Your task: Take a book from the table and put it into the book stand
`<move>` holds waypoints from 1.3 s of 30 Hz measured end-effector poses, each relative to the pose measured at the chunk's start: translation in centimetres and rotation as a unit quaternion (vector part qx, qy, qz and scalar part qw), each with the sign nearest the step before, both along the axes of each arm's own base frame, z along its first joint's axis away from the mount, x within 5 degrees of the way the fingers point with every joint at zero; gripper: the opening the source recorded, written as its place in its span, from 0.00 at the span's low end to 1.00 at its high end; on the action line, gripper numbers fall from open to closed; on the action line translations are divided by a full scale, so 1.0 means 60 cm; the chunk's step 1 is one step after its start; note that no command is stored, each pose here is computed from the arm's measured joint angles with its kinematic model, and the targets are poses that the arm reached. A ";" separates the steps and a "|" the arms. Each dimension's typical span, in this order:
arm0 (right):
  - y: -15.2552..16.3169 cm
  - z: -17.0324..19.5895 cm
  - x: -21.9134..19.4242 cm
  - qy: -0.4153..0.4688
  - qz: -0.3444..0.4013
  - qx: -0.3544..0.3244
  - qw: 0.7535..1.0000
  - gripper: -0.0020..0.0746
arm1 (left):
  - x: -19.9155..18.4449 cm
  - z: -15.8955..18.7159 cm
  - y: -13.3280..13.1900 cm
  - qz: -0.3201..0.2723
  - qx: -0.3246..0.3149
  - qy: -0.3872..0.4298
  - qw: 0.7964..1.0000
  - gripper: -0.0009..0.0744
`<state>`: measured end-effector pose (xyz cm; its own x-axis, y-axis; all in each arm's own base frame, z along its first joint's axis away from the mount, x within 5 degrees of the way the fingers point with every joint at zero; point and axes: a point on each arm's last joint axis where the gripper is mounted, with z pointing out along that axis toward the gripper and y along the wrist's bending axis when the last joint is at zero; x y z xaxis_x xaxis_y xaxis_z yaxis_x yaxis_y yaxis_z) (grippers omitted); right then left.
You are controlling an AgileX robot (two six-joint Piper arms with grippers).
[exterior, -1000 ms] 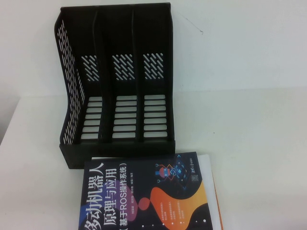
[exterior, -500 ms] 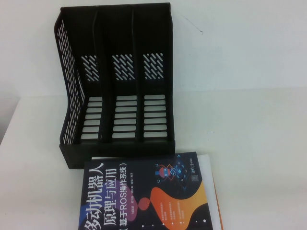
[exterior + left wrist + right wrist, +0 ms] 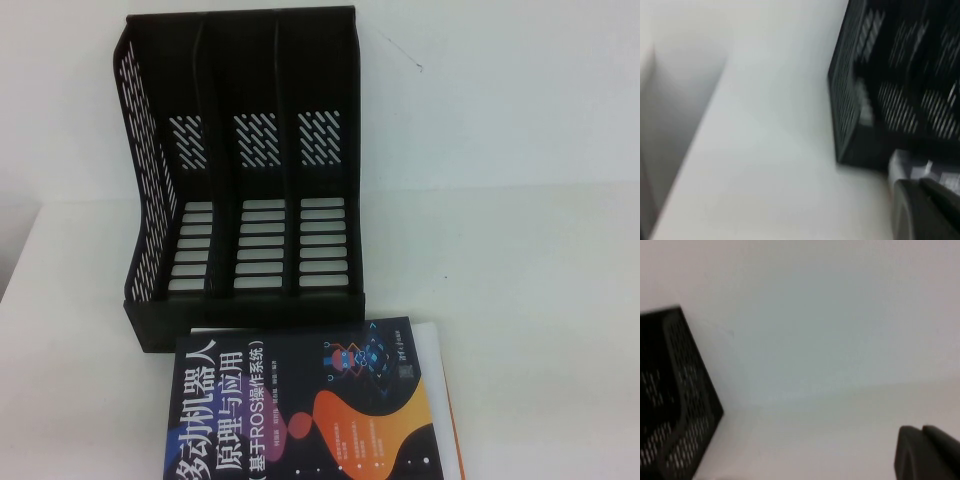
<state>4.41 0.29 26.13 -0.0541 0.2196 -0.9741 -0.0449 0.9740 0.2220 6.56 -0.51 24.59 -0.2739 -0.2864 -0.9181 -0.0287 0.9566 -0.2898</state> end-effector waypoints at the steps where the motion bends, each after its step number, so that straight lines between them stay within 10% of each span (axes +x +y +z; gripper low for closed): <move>1: 0.001 0.004 -0.001 0.041 0.002 0.000 0.999 0.02 | 0.006 -0.004 0.000 0.001 -0.006 0.020 1.000 0.01; 14: 0.053 0.047 0.134 0.366 0.165 0.000 0.916 0.03 | 0.107 -0.016 -0.026 -0.048 -0.104 0.267 0.957 0.01; 28: 0.218 -0.081 0.277 0.456 0.318 -0.028 0.831 0.03 | 0.183 -0.042 -0.062 -0.138 -0.193 0.327 0.915 0.01; 39: 0.279 -0.125 0.351 0.482 0.325 -0.046 0.812 0.03 | 0.203 -0.026 -0.016 -0.088 -0.204 0.303 0.927 0.01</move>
